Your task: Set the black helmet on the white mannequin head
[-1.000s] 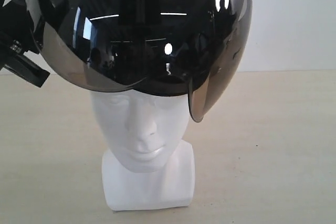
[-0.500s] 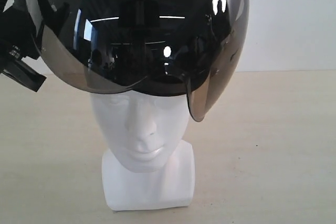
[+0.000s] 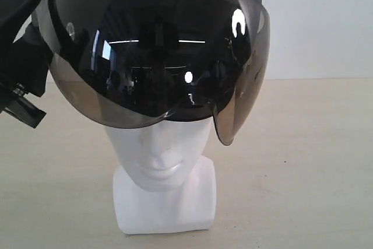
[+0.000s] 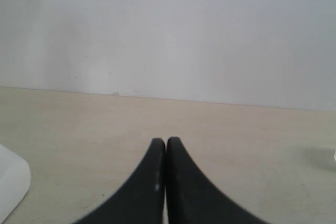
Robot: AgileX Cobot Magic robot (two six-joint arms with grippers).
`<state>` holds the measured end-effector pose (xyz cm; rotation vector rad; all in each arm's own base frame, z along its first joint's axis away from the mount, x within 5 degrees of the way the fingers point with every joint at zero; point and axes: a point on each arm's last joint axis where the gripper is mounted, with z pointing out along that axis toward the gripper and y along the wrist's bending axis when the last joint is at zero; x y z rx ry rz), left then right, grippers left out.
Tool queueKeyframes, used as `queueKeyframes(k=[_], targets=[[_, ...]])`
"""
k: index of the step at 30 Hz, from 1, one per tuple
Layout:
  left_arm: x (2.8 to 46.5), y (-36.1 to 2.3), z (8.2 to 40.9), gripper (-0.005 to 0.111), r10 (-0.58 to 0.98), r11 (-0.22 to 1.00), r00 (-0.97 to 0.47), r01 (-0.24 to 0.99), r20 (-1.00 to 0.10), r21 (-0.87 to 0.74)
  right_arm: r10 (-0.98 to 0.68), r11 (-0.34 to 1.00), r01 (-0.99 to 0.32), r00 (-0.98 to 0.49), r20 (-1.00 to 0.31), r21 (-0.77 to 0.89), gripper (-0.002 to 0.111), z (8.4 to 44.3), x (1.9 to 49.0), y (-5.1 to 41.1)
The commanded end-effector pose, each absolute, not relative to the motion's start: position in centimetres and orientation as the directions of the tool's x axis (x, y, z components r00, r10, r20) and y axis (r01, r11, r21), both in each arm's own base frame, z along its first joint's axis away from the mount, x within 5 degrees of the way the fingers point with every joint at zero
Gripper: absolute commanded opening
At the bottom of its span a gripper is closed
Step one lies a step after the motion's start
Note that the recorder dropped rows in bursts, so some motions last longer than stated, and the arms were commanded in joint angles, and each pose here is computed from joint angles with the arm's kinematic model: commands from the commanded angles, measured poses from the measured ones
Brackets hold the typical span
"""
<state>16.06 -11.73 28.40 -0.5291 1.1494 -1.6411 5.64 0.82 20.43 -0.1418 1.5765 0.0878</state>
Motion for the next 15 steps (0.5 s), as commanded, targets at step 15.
queueKeyframes(k=[15], targets=[[16.0, -8.2, 24.5, 0.004, -0.966, 0.162, -0.144, 0.310, -0.214, -0.937, -0.036, 0.989, -0.146, 0.002, -0.999, -0.036, 0.000, 20.5, 5.6, 0.8]])
